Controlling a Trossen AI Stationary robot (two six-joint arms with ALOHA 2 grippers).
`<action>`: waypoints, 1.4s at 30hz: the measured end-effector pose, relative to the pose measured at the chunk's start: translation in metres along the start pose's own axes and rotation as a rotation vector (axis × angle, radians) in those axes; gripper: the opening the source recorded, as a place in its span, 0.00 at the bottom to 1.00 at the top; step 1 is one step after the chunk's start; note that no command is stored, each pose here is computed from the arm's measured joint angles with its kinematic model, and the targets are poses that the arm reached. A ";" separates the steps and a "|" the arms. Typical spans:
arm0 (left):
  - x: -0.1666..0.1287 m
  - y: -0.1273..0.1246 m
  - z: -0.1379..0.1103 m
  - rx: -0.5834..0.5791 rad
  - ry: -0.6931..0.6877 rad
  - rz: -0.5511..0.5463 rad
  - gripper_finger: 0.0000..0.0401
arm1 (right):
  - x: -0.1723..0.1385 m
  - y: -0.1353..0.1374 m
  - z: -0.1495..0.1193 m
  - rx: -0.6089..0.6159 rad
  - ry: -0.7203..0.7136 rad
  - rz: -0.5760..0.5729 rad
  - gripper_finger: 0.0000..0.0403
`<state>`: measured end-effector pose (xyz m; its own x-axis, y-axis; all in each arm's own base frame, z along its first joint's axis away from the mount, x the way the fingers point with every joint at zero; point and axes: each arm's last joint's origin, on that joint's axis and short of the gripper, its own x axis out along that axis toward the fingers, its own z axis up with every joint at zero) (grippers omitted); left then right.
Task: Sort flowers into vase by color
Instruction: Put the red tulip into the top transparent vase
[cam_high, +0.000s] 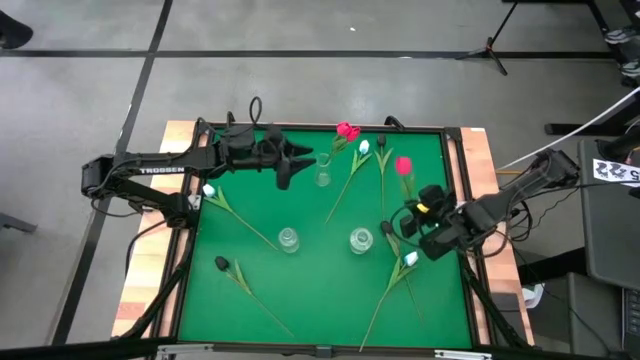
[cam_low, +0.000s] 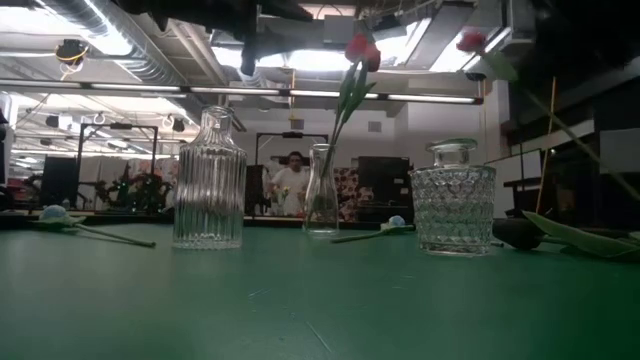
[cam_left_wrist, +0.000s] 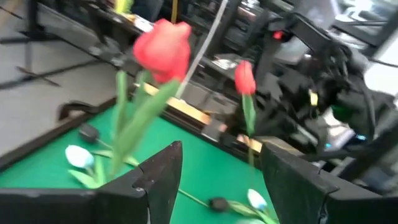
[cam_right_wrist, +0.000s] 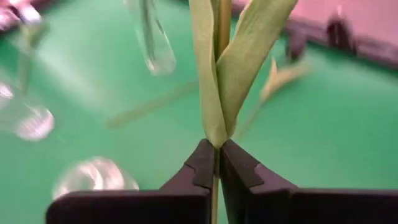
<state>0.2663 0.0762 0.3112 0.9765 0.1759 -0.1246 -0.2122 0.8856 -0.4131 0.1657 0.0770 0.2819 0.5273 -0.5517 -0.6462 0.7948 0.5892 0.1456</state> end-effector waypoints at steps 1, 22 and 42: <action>0.000 -0.001 0.000 -0.013 0.010 -0.024 0.53 | -0.003 0.002 0.005 -0.015 -0.030 0.012 0.04; -0.001 -0.029 0.006 -0.044 -0.054 -0.300 0.53 | 0.006 0.050 0.115 -0.239 -0.419 0.325 0.05; 0.017 -0.033 -0.006 -0.033 -0.065 -0.336 0.53 | 0.044 0.078 0.128 -0.275 -0.446 0.510 0.05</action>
<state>0.2901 0.0473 0.3174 0.9921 -0.0956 0.0807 0.1219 0.8845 -0.4504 0.2890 0.0228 0.3606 0.9304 -0.3228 -0.1735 0.3447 0.9316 0.1152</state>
